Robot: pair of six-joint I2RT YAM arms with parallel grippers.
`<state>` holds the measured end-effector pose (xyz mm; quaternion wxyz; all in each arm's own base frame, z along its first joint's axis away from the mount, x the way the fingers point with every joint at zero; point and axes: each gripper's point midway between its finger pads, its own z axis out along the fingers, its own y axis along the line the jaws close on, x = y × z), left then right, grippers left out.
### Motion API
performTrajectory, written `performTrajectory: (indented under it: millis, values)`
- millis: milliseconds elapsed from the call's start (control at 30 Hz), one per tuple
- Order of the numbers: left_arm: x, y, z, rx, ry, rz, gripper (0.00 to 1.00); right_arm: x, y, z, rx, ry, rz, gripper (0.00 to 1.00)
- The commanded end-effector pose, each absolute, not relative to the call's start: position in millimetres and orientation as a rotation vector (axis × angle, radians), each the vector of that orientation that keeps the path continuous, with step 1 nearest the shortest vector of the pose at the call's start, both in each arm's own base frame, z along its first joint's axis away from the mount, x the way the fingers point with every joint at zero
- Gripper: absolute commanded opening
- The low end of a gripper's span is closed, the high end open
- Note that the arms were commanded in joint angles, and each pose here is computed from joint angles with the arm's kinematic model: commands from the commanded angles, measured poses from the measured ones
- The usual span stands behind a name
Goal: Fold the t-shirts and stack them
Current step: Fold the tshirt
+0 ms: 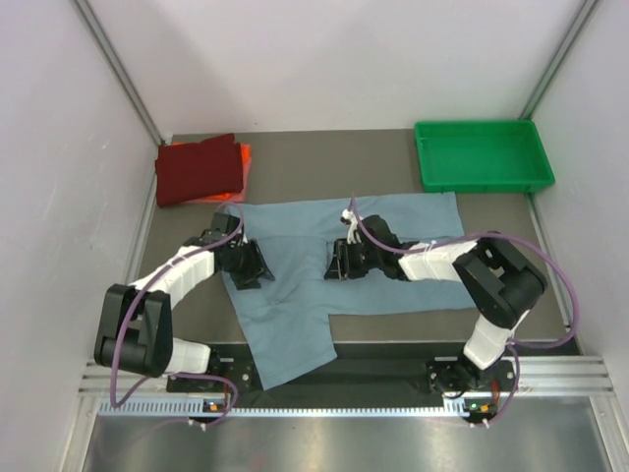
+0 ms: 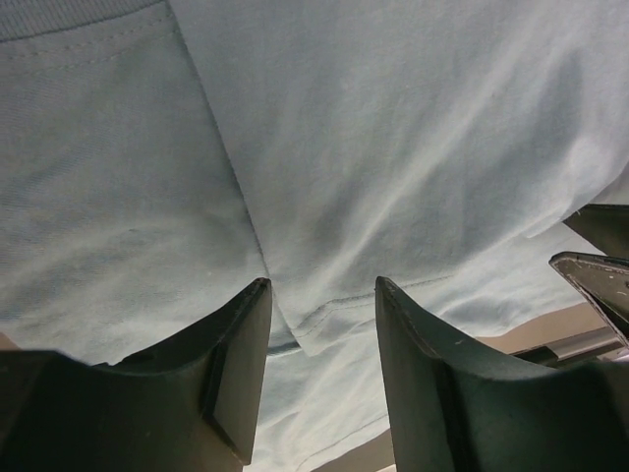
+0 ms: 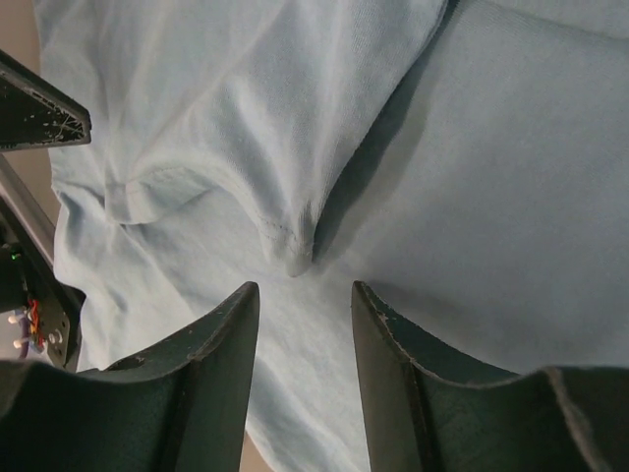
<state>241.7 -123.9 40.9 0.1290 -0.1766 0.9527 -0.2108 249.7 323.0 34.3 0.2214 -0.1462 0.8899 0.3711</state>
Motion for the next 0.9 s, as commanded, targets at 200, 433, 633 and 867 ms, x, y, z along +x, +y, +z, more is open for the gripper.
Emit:
performTrajectory:
  millis: [200,433,633,867]
  values:
    - [248.5,-120.1,48.0,-0.534,2.716,-0.589,0.51,267.0,355.0,47.4,-0.434,2.367,1.057,0.42]
    - [261.9,-119.2,69.9,-0.540,2.656,-0.586,0.51,269.4,351.5,42.8,-0.415,2.403,1.000,0.40]
    - [269.0,-136.5,85.0,-0.520,2.576,-0.740,0.51,265.8,352.1,38.0,-0.396,2.437,0.996,0.37]
    - [266.8,-147.3,56.4,-0.551,2.608,-0.824,0.51,262.0,356.8,39.9,-0.396,2.445,1.034,0.34]
